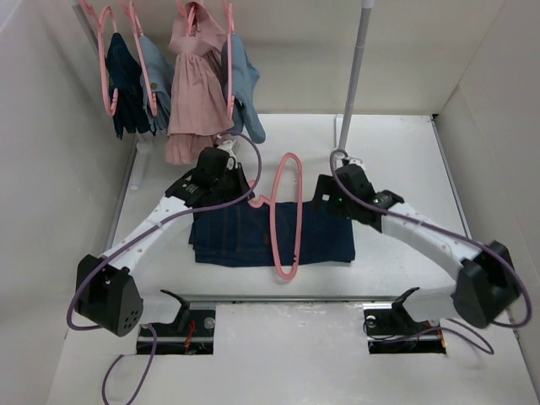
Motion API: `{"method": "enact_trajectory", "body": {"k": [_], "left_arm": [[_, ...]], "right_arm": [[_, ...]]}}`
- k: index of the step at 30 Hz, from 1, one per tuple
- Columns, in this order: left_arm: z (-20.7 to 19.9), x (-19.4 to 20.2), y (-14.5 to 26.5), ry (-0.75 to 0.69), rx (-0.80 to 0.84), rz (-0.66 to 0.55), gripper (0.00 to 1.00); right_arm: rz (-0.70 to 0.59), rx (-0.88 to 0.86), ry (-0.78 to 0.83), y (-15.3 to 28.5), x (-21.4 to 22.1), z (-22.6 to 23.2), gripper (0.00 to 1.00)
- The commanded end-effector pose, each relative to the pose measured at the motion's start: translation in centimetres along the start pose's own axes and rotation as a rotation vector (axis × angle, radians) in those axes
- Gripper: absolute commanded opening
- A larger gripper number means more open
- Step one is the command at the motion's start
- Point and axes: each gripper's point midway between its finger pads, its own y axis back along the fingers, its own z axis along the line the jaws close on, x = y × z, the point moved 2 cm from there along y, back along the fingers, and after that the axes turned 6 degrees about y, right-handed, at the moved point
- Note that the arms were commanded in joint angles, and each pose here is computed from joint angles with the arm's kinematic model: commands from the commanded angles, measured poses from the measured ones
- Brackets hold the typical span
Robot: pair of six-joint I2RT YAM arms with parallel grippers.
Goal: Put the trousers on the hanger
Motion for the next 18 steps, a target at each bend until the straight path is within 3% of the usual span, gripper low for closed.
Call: {"method": "enact_trajectory", "body": {"k": [1, 8, 14, 18], "left_arm": [[1.7, -0.6, 0.8, 0.02, -0.07, -0.053, 0.0], [1.9, -0.2, 1.0, 0.02, -0.071, -0.053, 0.0], [1.8, -0.3, 1.3, 0.01, -0.065, -0.06, 0.0], [1.8, -0.3, 1.3, 0.001, -0.066, -0.06, 0.0]], "right_arm": [[0.306, 0.174, -0.058, -1.7, 4.9, -4.4, 1.0], [0.313, 0.277, -0.187, -3.0, 5.0, -7.7, 1.0], [0.267, 0.415, -0.223, -0.8, 5.2, -9.9, 1.0], [0.25, 0.39, -0.241, -1.1, 5.3, -10.2, 1.0]]}}
